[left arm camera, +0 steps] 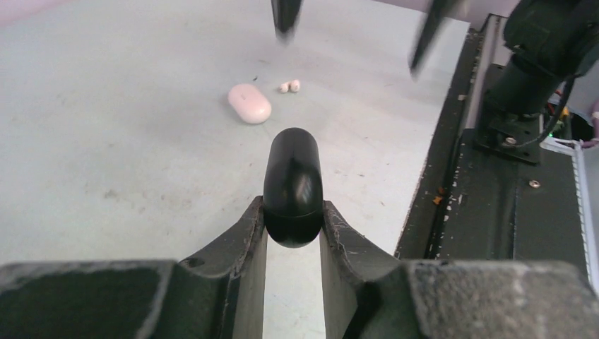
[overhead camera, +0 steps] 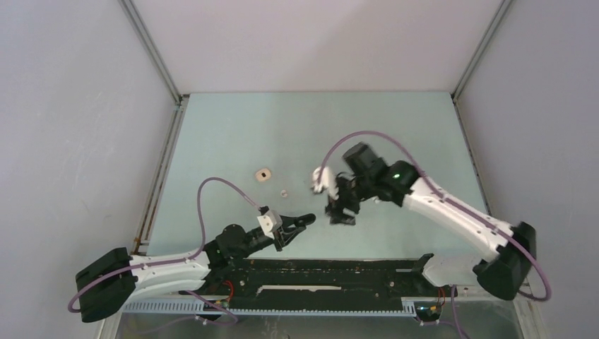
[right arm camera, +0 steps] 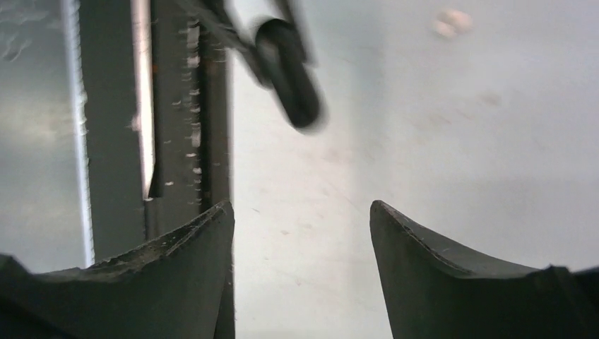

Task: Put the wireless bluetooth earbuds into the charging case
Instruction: Close the charging case, then place the charging case at the center of the board.

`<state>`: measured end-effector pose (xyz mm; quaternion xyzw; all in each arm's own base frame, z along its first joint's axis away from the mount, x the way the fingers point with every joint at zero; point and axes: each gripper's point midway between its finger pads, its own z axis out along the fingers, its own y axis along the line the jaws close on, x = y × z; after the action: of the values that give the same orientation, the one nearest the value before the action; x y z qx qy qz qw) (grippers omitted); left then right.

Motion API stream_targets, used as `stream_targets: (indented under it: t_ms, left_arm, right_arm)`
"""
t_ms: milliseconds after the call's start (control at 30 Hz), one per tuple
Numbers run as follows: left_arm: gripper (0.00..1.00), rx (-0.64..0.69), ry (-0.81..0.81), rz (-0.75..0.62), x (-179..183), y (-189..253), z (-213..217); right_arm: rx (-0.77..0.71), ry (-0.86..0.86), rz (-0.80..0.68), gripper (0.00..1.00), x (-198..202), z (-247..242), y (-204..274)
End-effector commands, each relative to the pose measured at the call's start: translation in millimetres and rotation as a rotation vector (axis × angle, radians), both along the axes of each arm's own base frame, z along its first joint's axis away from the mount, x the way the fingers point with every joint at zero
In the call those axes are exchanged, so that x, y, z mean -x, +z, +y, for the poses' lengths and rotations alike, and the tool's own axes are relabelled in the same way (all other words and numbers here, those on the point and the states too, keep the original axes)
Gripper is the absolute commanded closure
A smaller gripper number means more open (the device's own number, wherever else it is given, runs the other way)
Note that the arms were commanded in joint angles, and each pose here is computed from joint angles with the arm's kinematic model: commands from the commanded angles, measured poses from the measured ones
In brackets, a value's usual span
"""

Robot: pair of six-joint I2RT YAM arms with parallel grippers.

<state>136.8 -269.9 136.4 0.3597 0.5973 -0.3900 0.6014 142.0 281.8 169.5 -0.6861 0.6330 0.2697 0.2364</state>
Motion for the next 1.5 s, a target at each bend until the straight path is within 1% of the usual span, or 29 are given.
stream_targets:
  t_ms: [0, 133, 200, 233, 300, 333, 367, 400, 500, 533, 600, 667, 800, 933, 1067, 1167, 1233, 1333, 1467]
  left_arm:
    - [1.0, 0.0, 0.067, 0.069, -10, -14, 8]
    - [1.0, -0.006, 0.1, 0.129, -25, 4, -11]
    - [1.0, -0.013, 0.146, 0.179, -40, 16, -25]
    - [1.0, -0.051, 0.184, 0.226, -49, 12, -30]
    - [0.99, -0.087, 0.217, 0.3, -66, 13, -47]
    - [0.99, -0.099, 0.225, 0.341, -73, 10, -56]
    - [0.99, -0.114, 0.239, 0.399, -81, 0, -65]
    - [0.99, -0.108, 0.253, 0.426, -90, 1, -70]
    - [0.96, -0.064, 0.304, 0.601, -118, -17, -78]
    - [0.95, -0.035, 0.298, 0.692, -122, -28, -82]
    - [0.93, 0.035, 0.291, 0.813, -132, -37, -86]
    - [0.91, 0.075, 0.277, 0.898, -138, -45, -91]
    - [0.85, 0.062, 0.271, 1.007, -141, -63, -97]
    - [0.76, -0.016, 0.327, 1.057, -140, -80, -91]
    - [0.65, -0.127, 0.423, 1.047, -142, -91, -73]
    - [0.6, -0.234, 0.479, 1.022, -141, -95, -57]
    - [0.58, -0.301, 0.535, 0.981, -141, -95, -40]
    - [0.57, -0.358, 0.598, 0.902, -143, -85, -19]
    - [0.54, -0.395, 0.665, 0.723, -145, -50, -3]
  right_arm:
    - [-0.23, -0.298, -0.028, 0.27, -57, -42, 49]
    - [-0.416, -0.482, 0.0, 0.25, -91, -71, 58]
    - [-0.461, -0.525, 0.001, 0.14, -103, -83, 54]
    - [-0.458, -0.553, -0.006, 0.08, -108, -89, 53]
    - [-0.458, -0.615, -0.005, 0.02, -116, -102, 54]
    - [-0.469, -0.637, 0.011, 0.0, -117, -106, 55]
    - [-0.481, -0.658, 0.03, 0.0, -119, -110, 56]
    - [-0.494, -0.677, 0.05, 0.0, -119, -113, 57]
    - [-0.492, -0.742, 0.095, 0.0, -125, -120, 48]
    - [-0.489, -0.741, 0.106, 0.0, -125, -121, 46]
    - [-0.485, -0.733, 0.13, 0.01, -122, -123, 42]
    - [-0.479, -0.723, 0.126, 0.04, -119, -124, 42]
    - [-0.456, -0.734, 0.073, 0.06, -121, -130, 39]
    - [-0.436, -0.743, 0.07, 0.05, -123, -132, 34]
    - [-0.422, -0.745, 0.072, 0.06, -124, -133, 30]
    - [-0.413, -0.747, 0.07, 0.05, -124, -134, 28]
    - [-0.401, -0.752, 0.064, 0.06, -126, -136, 25]
    - [-0.394, -0.753, 0.064, 0.06, -126, -137, 23]
    - [-0.382, -0.756, 0.064, 0.06, -128, -138, 19]
